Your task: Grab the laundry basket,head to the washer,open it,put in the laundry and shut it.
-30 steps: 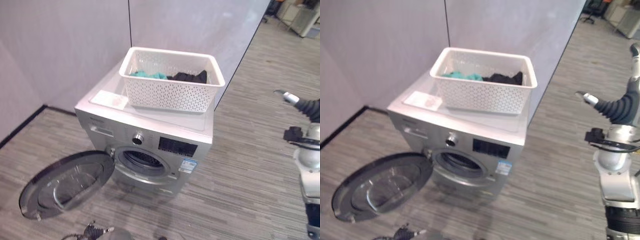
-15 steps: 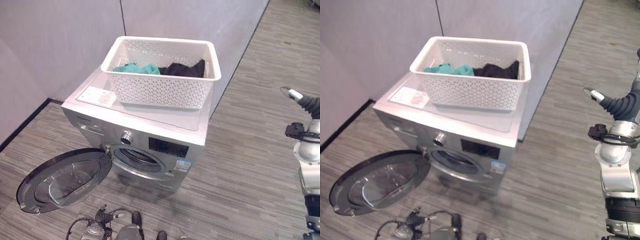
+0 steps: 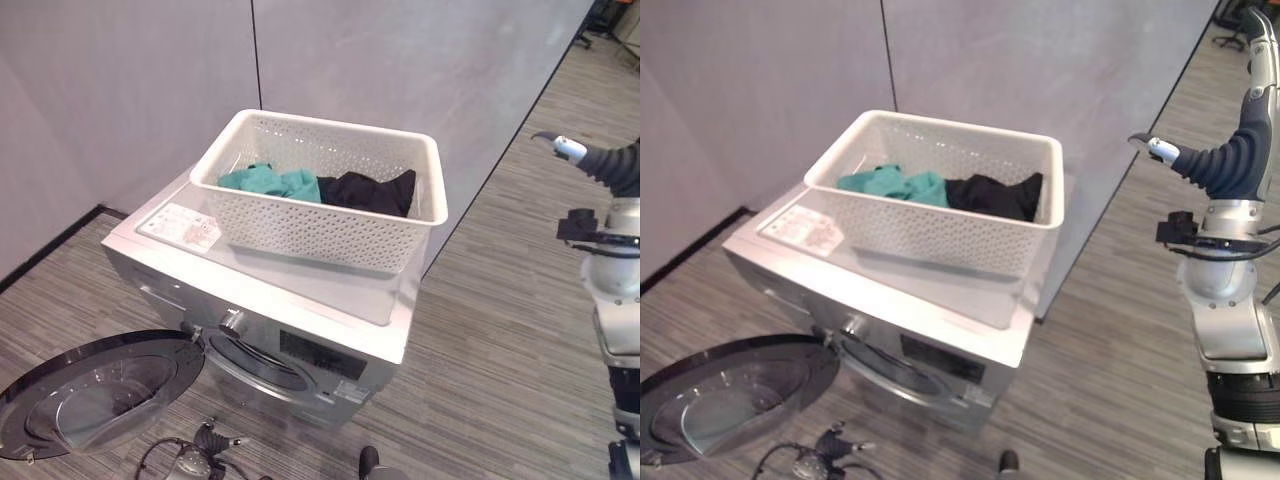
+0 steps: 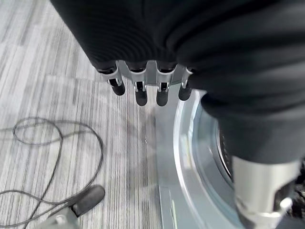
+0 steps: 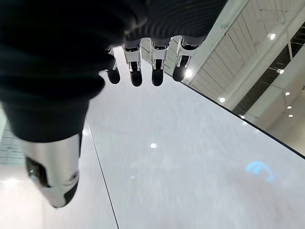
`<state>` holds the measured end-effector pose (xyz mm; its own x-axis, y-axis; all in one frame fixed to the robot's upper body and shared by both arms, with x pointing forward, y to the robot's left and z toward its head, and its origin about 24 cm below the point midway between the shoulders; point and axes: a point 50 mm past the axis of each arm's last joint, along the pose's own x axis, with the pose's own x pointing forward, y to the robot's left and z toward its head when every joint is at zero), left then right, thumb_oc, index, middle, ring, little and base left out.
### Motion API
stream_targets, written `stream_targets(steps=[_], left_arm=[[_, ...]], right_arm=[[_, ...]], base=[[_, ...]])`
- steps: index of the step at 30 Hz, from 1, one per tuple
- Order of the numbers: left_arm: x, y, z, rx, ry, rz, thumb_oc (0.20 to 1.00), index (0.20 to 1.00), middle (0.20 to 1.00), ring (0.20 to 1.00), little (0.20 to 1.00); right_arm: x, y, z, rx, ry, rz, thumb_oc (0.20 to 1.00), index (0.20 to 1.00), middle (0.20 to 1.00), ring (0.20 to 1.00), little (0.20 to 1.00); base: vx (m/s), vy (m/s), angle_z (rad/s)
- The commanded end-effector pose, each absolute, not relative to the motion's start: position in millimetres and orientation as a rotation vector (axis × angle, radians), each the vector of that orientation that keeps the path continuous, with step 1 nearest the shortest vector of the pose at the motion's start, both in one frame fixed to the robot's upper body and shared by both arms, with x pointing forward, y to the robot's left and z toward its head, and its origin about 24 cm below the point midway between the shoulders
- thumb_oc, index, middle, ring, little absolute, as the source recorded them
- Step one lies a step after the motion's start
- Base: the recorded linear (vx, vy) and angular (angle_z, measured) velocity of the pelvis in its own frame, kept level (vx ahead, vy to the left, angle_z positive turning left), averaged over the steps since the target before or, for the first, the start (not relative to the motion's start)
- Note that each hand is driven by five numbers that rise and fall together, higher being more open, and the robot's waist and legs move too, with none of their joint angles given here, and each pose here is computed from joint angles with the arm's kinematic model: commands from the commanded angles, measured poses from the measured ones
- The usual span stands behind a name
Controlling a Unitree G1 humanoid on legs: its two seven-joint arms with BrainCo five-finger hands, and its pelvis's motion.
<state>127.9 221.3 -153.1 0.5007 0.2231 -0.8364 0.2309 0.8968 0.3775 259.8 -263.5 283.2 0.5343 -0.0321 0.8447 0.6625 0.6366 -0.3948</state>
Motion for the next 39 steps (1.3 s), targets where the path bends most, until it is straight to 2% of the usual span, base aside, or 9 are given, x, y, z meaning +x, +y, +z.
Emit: stream_targets(steps=[1, 6, 12, 13, 14, 17, 24, 28, 39], left_arm=[[143, 232, -146, 0.532, 1.026, -0.012, 1.0, 1.0, 1.0, 1.0, 1.0], [132, 229, -151, 0.512, 1.054, -0.037, 1.0, 1.0, 1.0, 1.0, 1.0], [118, 230, -155, 0.475, 1.105, -0.039, 1.0, 1.0, 1.0, 1.0, 1.0], [112, 232, -157, 0.469, 1.126, -0.042, 1.0, 1.0, 1.0, 1.0, 1.0], [112, 231, -157, 0.465, 1.126, -0.041, 1.0, 1.0, 1.0, 1.0, 1.0], [105, 234, -158, 0.453, 1.15, -0.044, 1.0, 1.0, 1.0, 1.0, 1.0], [95, 243, -159, 0.426, 1.184, -0.019, 1.0, 1.0, 1.0, 1.0, 1.0], [86, 253, -158, 0.416, 1.212, 0.004, 1.0, 1.0, 1.0, 1.0, 1.0], [76, 268, -155, 0.439, 1.239, 0.028, 1.0, 1.0, 1.0, 1.0, 1.0]], right_arm=[[242, -261, 323, -0.822, -1.084, -0.459, 1.0, 1.0, 1.0, 1.0, 1.0], [237, -254, 346, -0.888, -1.132, -0.377, 1.0, 1.0, 1.0, 1.0, 1.0], [265, -228, 357, -0.871, -1.046, -0.096, 1.0, 1.0, 1.0, 1.0, 1.0], [275, -217, 354, -0.888, -0.991, 0.012, 1.0, 1.0, 1.0, 1.0, 1.0], [276, -216, 354, -0.889, -0.992, 0.016, 1.0, 1.0, 1.0, 1.0, 1.0], [295, -199, 350, -0.912, -0.855, 0.216, 1.0, 1.0, 1.0, 1.0, 1.0], [336, -181, 352, -1.018, -0.641, 0.326, 1.0, 1.0, 1.0, 1.0, 1.0], [361, -184, 338, -1.127, -0.452, 0.337, 1.0, 1.0, 1.0, 1.0, 1.0], [365, -165, 316, -1.25, -0.327, 0.502, 1.0, 1.0, 1.0, 1.0, 1.0]], base=[[0.09, -0.083, 0.03], [0.04, -0.054, 0.02], [0.01, -0.043, 0.02], [0.01, -0.017, 0.03], [0.0, -0.012, 0.04], [0.0, -0.002, -0.01], [0.0, 0.002, 0.0], [-0.02, -0.002, 0.02], [-0.04, -0.014, 0.14]])
